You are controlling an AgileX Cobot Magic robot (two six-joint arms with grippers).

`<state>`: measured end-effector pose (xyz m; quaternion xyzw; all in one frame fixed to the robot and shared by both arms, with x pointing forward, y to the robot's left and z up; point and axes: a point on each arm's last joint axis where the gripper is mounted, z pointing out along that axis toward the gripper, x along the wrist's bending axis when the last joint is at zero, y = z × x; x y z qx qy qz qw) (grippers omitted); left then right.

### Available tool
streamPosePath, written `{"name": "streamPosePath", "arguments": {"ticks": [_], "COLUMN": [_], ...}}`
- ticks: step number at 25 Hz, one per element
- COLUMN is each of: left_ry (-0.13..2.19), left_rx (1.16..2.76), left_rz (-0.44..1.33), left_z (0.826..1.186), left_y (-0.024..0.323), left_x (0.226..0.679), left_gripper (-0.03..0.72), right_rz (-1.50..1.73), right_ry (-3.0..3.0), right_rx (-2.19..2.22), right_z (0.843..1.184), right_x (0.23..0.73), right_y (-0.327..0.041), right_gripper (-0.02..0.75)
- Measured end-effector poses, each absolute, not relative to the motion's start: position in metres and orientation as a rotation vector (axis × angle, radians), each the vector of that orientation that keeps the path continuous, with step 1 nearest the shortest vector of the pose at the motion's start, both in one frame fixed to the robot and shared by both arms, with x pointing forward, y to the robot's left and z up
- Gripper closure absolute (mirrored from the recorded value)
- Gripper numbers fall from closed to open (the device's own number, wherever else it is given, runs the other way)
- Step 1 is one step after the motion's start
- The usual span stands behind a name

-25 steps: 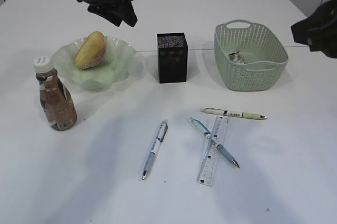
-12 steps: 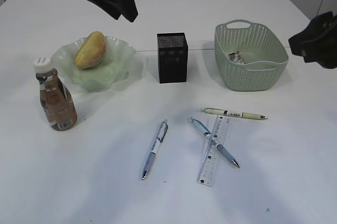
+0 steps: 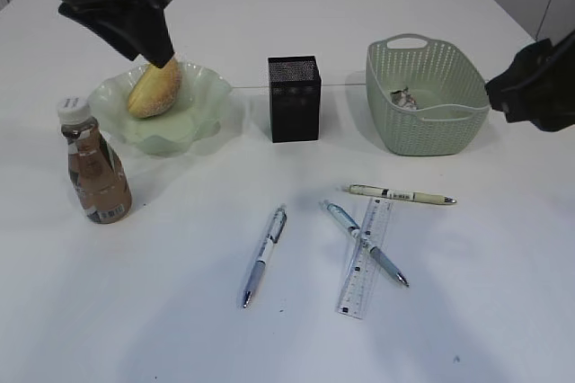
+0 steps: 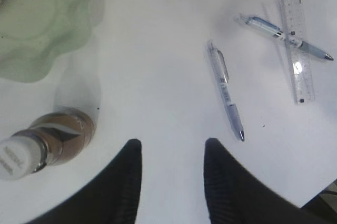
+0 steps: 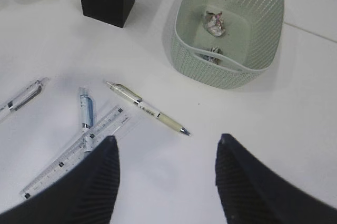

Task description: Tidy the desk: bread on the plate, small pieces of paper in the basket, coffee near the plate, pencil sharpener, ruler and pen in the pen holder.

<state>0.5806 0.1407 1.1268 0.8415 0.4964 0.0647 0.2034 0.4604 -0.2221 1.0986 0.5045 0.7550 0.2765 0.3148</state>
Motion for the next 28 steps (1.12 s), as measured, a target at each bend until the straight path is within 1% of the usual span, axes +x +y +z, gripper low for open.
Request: {"name": "streamPosePath", "arguments": {"ticks": [6,12,18,23,26,27,28], "left_ry": [1.403,1.435,1.451,1.457,1.457,1.457,1.457], "left_rx": [2.369,2.407,2.423,2.429,2.429,2.429,2.429], "left_rz": [0.164,0.121,0.086,0.075,0.075,0.075,0.075], "left_z": [1.129,1.116,1.108,1.105,1.105,1.105,1.105], "left_y": [0.156,0.167,0.172,0.174,0.174,0.174,0.174], "left_x": [0.546,0.522,0.507,0.502,0.502,0.502,0.502], "left_gripper": [0.418,0.420,0.420,0.420,0.420,0.420,0.420], "right_rz": [0.669,0.643,0.609,0.411,0.379,0.350,0.350], "right_ry": [1.990,1.850,1.785,1.827,1.832,1.804,1.804], "right_rx": [1.504,1.812,1.965,2.104,2.142,2.268,2.268], "right_z": [1.080,1.079,1.078,1.053,1.046,1.031,1.031], "right_x": [0.469,0.480,0.498,0.519,0.523,0.527,0.527], "right_y": [-0.219,-0.217,-0.209,-0.197,-0.194,-0.187,-0.187], "right_gripper": [0.279,0.279,0.283,0.303,0.303,0.304,0.304]}}
